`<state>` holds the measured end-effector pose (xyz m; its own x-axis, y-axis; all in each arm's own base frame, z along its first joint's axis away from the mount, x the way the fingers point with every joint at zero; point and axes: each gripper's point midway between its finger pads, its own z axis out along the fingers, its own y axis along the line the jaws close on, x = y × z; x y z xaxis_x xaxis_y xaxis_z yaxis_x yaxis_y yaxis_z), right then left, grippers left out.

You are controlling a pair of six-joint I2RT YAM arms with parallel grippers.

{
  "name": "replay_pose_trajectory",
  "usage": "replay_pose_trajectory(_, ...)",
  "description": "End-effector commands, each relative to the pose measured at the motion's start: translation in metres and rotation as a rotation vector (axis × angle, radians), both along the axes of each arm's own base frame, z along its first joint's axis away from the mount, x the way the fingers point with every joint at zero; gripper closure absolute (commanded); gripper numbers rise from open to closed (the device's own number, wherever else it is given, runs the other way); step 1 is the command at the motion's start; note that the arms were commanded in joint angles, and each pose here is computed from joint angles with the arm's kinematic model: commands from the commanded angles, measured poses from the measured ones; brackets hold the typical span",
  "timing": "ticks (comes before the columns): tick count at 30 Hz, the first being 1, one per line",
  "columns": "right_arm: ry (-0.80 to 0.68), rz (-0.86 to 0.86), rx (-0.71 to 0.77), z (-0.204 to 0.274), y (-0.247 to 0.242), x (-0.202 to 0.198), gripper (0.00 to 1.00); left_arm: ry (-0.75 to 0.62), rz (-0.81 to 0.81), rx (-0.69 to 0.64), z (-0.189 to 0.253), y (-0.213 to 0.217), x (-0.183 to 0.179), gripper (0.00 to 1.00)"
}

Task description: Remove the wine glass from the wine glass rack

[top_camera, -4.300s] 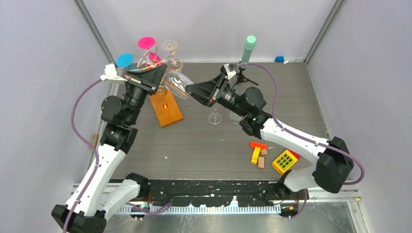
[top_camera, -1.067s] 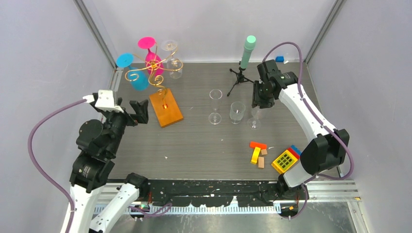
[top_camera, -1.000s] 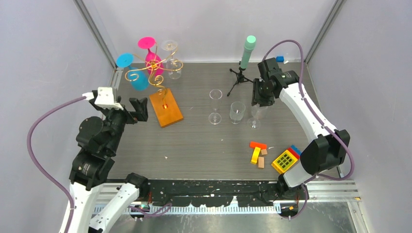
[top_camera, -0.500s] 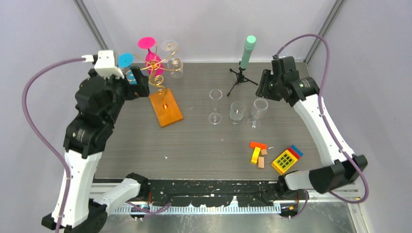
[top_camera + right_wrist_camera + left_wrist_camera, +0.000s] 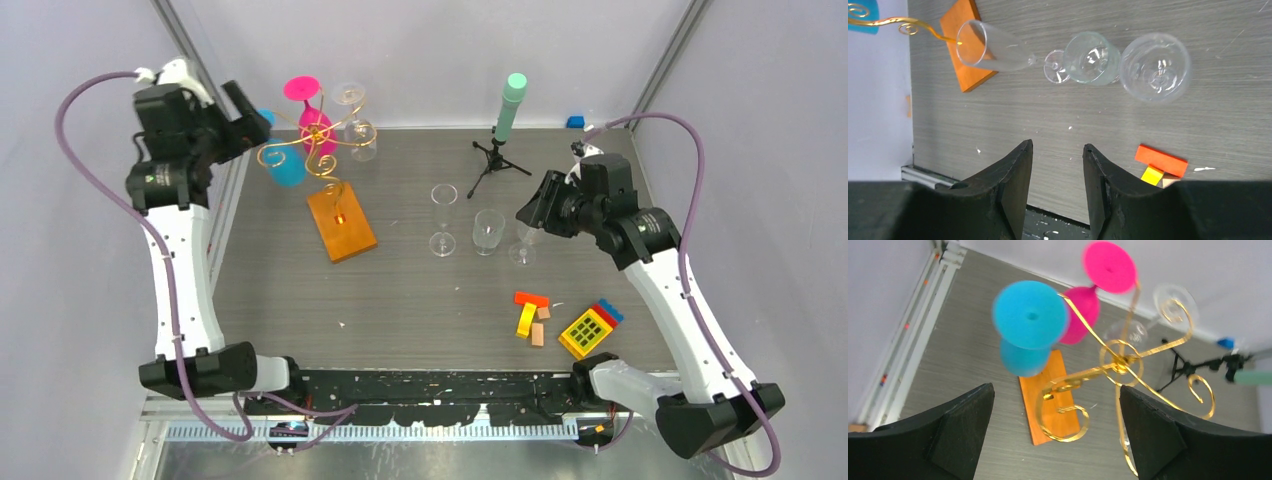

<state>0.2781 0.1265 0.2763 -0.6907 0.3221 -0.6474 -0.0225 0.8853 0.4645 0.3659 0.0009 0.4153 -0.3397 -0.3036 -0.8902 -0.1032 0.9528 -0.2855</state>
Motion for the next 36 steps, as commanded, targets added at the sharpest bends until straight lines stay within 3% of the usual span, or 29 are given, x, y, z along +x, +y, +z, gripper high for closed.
replay_pose_trajectory(1, -0.073, 0.039, 0.102, 0.020, 0.011, -0.010, 0.53, -0.125, -0.035, -0.228, 0.030, 0.019, 0.002, 0.00)
replay_pose_trajectory(7, -0.064, 0.038, 0.141, 0.015, 0.014, -0.016, 0.53, -0.151, 0.027, -0.493, 0.010, 0.055, 0.025, 0.04)
replay_pose_trajectory(12, -0.087, 0.078, 0.251, 0.021, 0.029, -0.023, 0.53, -0.160, 0.072, -0.594, -0.009, 0.067, 0.046, 0.10)
replay_pose_trajectory(17, -0.079, 0.112, 0.295, 0.016, 0.036, -0.029, 0.53, -0.150, 0.135, -0.649, -0.028, 0.079, 0.062, 0.28)
replay_pose_trajectory(22, -0.075, 0.113, 0.299, 0.012, 0.036, -0.031, 0.53, -0.141, 0.126, -0.701, -0.037, 0.083, 0.079, 0.35)
replay_pose_trajectory(24, -0.072, 0.111, 0.301, 0.010, 0.036, -0.032, 0.53, -0.136, 0.110, -0.724, -0.040, 0.081, 0.083, 0.44)
replay_pose_trajectory(32, -0.063, 0.107, 0.303, 0.006, 0.036, -0.032, 0.53, -0.088, 0.068, -0.793, -0.056, 0.073, 0.088, 0.48)
replay_pose_trajectory(36, -0.060, 0.103, 0.305, 0.005, 0.036, -0.032, 0.53, -0.086, 0.033, -0.826, -0.056, 0.066, 0.087, 0.60)
